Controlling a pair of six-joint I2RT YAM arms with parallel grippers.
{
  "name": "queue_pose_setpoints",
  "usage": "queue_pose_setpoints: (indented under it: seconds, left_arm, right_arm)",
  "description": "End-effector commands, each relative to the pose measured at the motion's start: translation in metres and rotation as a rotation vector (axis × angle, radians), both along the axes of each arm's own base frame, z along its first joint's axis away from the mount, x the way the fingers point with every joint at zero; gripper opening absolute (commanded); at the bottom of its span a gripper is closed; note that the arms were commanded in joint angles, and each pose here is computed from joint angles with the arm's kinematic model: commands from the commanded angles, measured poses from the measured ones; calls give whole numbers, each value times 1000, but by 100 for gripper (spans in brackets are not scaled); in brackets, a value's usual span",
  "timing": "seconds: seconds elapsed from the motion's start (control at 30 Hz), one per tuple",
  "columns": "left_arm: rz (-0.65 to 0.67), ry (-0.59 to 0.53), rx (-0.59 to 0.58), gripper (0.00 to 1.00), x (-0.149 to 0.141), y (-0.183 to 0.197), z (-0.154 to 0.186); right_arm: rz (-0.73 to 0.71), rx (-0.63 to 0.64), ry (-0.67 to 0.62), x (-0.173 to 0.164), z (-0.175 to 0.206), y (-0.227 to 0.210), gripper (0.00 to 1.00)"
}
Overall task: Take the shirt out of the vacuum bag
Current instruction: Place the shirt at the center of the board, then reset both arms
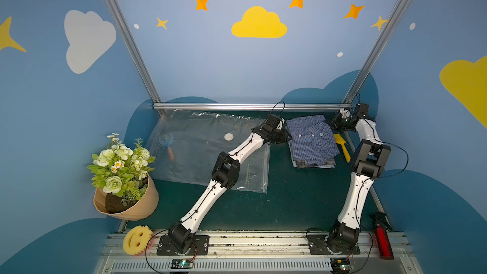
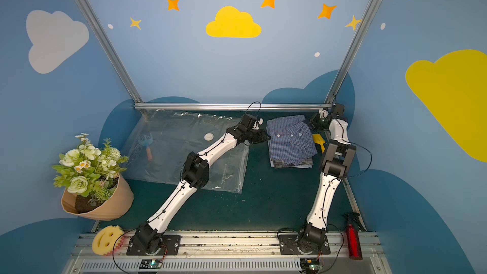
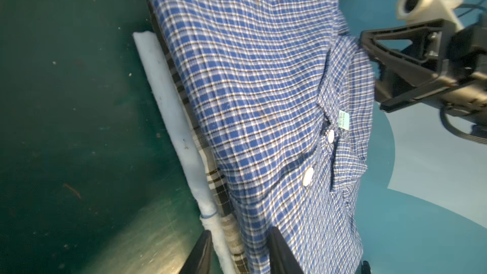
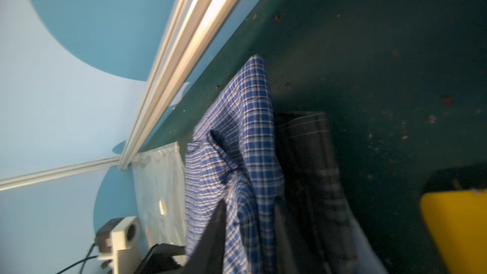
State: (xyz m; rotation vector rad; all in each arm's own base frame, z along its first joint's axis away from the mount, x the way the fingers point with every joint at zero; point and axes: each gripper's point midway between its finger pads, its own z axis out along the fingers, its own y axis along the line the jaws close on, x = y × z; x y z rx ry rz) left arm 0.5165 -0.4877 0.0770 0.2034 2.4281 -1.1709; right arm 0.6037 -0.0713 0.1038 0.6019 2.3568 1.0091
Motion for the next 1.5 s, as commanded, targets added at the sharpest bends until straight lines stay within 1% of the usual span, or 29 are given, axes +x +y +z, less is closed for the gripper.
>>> queue_pose_setpoints:
  seconds: [0.0,0.1,0.23,0.27,0.33,0.4,0.5,0.6,0.67,0.73,0.8,0.87,0.97,1.07,1.1,1.17,1.23,1.3,1.37,1.47]
  left_arm:
    - [4,-65,-12,37,5,5,38]
    - [7,-85,-9,37,6,11,51]
    - [24,-114,8,38,7,25,75]
    - [21,-130,15,38,6,30,85]
    - [26,-162,20,40,6,39,103]
    - [48,-211,1,44,6,53,125]
    - [104,-270,-45,50,8,82,153]
    - [173,-303,-46,55,6,124,163]
    - [234,-316,-30,55,5,156,160]
    - [306,-299,-33,56,2,190,151]
    - [390,-290,-34,58,-4,230,139]
    - [457,-278,2,57,-13,266,125]
    - [552,-247,77,57,-27,316,107]
    - [633,-230,97,57,-40,356,99]
    - [690,-233,123,57,-42,374,97]
    - [739,-233,136,58,-47,394,97]
    - [780,-230,149,58,-51,410,98]
    - [832,-219,181,58,-56,425,96]
    - [875,-237,214,59,-60,438,94]
    - [911,-273,289,64,-69,454,85]
  right_arm:
    - [-22,-70,-24,5,6,-16,36]
    - [-17,-104,-53,3,21,-19,39]
    - [-28,-168,-102,-4,46,-21,39]
    - [-36,-172,-109,-9,50,-20,38]
    - [-66,-146,-198,-16,71,-16,37]
    - [-81,-94,-287,-23,80,-6,35]
    - [-40,-28,-326,-28,87,12,33]
    - [-25,9,-353,-27,84,24,32]
    - [-10,60,-362,-20,75,31,32]
    - [-3,117,-360,-11,63,35,31]
    - [-17,147,-351,-1,49,32,30]
    - [-31,153,-330,7,34,28,30]
    - [-56,147,-263,10,7,25,30]
    - [-69,129,-219,7,-11,23,29]
    - [-70,123,-212,5,-13,22,29]
    - [-73,114,-214,2,-9,22,29]
    - [-68,103,-232,0,4,24,29]
    - [-48,90,-264,-3,25,32,30]
    - [-38,62,-289,-8,44,38,31]
    - [-22,60,-331,-19,71,48,31]
